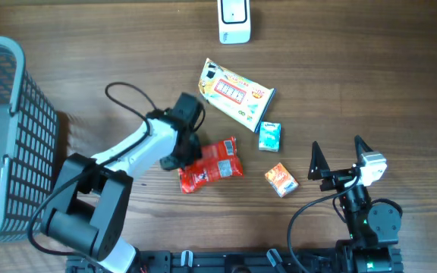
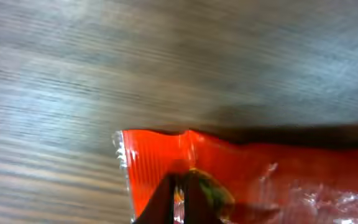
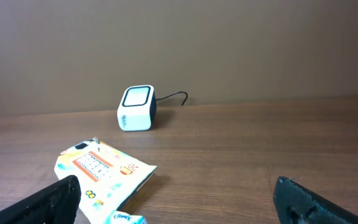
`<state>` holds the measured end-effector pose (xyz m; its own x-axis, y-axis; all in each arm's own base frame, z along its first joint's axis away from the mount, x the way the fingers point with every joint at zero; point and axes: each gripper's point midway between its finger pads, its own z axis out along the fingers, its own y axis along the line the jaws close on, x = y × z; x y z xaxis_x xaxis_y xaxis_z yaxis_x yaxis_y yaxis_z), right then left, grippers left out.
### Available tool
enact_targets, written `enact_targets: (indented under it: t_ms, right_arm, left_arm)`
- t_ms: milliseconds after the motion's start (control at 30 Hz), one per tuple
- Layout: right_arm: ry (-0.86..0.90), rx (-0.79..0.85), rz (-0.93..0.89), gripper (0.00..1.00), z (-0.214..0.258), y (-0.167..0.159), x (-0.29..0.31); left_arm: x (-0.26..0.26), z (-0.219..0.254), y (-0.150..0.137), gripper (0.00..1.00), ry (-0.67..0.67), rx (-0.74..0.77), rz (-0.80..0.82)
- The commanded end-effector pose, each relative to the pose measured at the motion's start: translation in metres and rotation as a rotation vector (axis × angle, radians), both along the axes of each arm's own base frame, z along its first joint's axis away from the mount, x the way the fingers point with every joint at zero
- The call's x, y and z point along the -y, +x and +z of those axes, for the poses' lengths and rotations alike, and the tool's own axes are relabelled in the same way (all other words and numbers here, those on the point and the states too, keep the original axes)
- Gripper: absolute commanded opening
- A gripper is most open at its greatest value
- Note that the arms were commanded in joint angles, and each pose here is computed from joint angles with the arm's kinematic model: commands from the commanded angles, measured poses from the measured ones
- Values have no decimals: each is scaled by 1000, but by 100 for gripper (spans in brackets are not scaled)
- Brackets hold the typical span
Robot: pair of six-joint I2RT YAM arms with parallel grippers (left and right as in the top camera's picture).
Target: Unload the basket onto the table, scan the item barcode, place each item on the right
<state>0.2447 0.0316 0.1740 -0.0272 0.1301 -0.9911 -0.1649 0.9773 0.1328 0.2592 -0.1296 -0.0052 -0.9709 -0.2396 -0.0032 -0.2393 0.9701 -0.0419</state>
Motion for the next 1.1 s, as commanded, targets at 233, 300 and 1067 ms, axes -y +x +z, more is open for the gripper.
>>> enact_targets:
  t_ms: [233,300,1067]
  right_arm:
    - [-8,13,-8,100,2,0,1]
    - [-8,13,-8,100,2,0,1]
    - [-9,13,-8,100,2,0,1]
  left_arm:
    - [-3,91,32,4,-10,97,60]
    - [24,91,16,4,-94,53,5]
    - [131,100,43,4,-763,240,166]
